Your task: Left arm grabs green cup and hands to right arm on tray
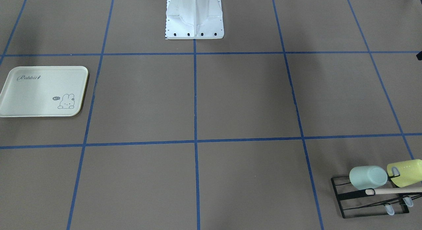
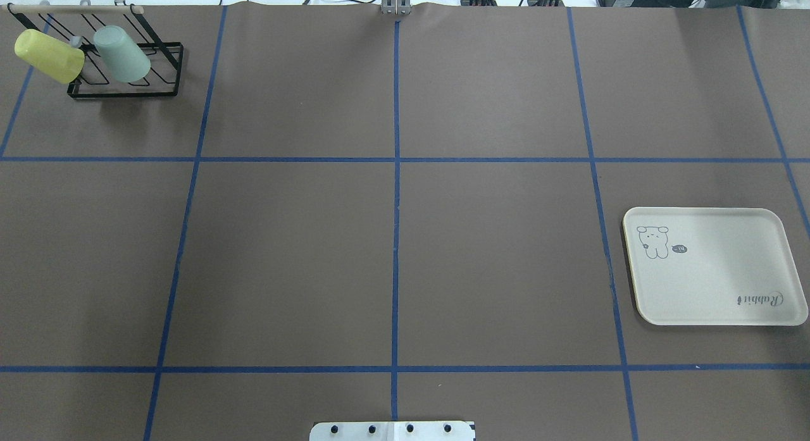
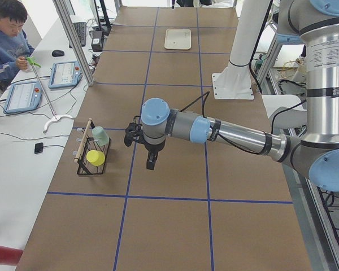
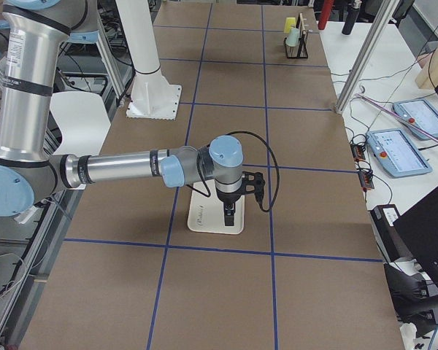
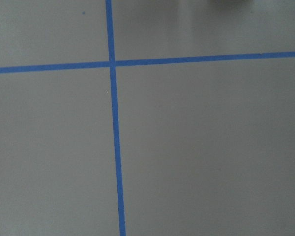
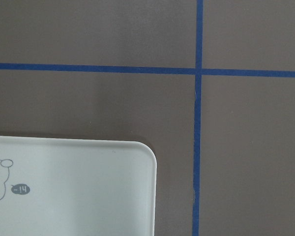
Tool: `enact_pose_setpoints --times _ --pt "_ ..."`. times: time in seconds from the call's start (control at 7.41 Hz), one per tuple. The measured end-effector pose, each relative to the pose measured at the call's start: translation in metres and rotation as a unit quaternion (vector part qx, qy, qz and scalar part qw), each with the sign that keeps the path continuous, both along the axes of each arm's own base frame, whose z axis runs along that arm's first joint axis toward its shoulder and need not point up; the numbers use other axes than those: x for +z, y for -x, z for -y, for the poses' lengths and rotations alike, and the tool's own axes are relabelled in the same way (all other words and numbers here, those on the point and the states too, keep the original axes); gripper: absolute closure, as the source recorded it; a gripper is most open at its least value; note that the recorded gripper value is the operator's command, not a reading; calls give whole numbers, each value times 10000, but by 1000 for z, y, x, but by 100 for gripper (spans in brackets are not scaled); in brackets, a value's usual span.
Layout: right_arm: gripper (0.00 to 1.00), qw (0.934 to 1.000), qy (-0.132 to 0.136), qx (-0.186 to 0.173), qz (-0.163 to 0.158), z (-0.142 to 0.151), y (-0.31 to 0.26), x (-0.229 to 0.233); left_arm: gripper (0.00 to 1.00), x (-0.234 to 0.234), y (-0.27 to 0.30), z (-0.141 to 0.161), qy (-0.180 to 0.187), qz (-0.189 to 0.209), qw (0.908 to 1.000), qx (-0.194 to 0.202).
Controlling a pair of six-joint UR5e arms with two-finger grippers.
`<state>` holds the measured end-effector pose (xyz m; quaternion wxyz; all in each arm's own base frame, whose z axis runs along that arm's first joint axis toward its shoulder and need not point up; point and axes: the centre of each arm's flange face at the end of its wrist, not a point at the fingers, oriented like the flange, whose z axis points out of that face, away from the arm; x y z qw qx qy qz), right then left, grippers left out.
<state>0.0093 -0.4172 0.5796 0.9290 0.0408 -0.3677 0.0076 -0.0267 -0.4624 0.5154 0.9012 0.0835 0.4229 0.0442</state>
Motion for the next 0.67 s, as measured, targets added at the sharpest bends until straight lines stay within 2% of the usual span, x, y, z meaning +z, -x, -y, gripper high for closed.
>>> enact_pose_setpoints --times 0.67 --pt "0 10000 43 1 -18 1 0 5 0 -103 -80 127 187 192 9995 -153"
